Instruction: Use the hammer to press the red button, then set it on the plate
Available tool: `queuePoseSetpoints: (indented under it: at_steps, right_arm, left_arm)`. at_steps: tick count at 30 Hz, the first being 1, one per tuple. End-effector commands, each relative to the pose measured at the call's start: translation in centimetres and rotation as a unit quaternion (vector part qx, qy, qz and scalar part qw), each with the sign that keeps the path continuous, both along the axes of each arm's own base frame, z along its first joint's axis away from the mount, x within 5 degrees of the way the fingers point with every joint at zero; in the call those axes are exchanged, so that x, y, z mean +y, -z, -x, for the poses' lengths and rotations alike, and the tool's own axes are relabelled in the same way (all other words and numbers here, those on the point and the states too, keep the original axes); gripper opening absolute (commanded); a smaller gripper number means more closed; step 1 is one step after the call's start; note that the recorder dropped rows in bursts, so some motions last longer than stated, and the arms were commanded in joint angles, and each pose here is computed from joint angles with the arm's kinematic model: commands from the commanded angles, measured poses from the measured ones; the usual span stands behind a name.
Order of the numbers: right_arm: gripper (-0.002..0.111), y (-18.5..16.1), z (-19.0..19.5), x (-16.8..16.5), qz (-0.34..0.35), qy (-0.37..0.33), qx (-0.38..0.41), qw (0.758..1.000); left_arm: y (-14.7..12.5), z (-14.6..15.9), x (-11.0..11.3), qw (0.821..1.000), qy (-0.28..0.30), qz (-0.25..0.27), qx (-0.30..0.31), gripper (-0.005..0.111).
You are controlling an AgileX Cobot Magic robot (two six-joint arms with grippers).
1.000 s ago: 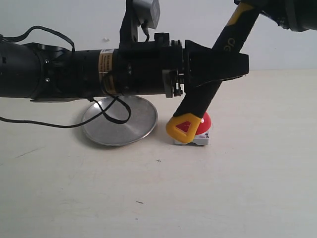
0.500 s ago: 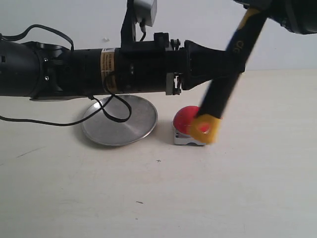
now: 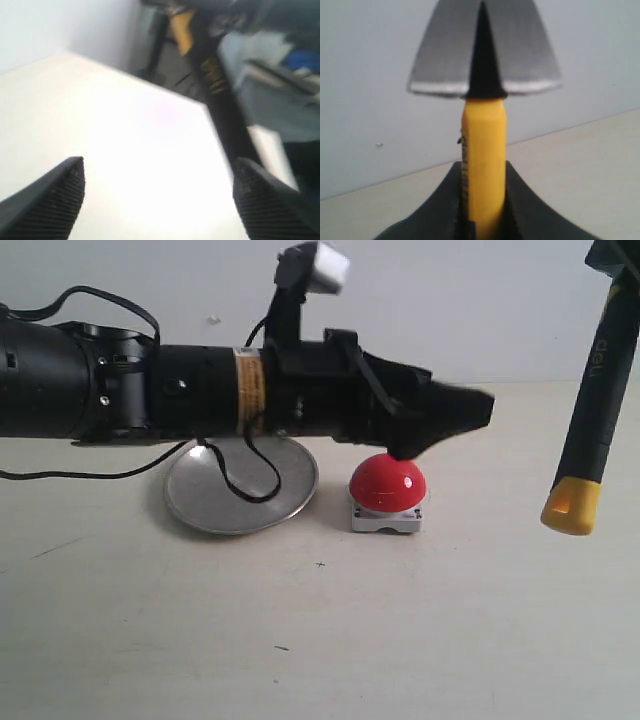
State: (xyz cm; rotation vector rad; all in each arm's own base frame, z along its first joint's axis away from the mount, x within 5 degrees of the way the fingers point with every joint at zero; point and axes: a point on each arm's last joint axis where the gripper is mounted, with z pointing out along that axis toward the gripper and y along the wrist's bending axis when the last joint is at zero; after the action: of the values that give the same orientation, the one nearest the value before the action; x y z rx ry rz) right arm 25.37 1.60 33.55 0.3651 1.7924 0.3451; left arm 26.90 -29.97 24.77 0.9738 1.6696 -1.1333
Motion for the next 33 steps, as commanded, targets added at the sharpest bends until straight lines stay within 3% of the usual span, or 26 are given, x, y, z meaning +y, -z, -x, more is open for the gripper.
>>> queuePoseSetpoints:
  at_steps: [1,5,12,20,26,33]
  right_arm:
    - [0.000,-0.6,0.1,-0.3,-0.001,0.017,-0.008,1.000]
    - [0.000,-0.5,0.1,-0.6,0.012,0.030,-0.006,0.999]
    - [0.000,-0.5,0.2,-1.1,0.032,0.051,-0.001,0.998]
    - [0.000,-0.8,0.1,-0.8,0.044,0.029,-0.009,0.999]
    - [0.000,-2.8,0.2,0.0,0.051,-0.013,-0.047,0.997]
    - [0.000,-2.9,0.1,-0.1,0.019,-0.002,-0.046,0.999]
  left_arm:
    - [1.2,1.6,-2.3,0.976,-0.076,-0.161,-0.126,0.078]
    - [-0.9,4.5,-5.6,0.973,-0.049,-0.137,-0.181,0.078]
    - [-4.1,7.1,-8.7,0.973,-0.031,-0.109,-0.199,0.078]
    - [-2.7,6.2,-11.2,0.950,-0.009,-0.151,-0.272,0.078]
    - [-2.8,5.1,-12.4,0.948,-0.027,-0.165,-0.271,0.078]
    - [-3.7,4.0,-13.3,0.943,-0.053,-0.182,-0.272,0.078]
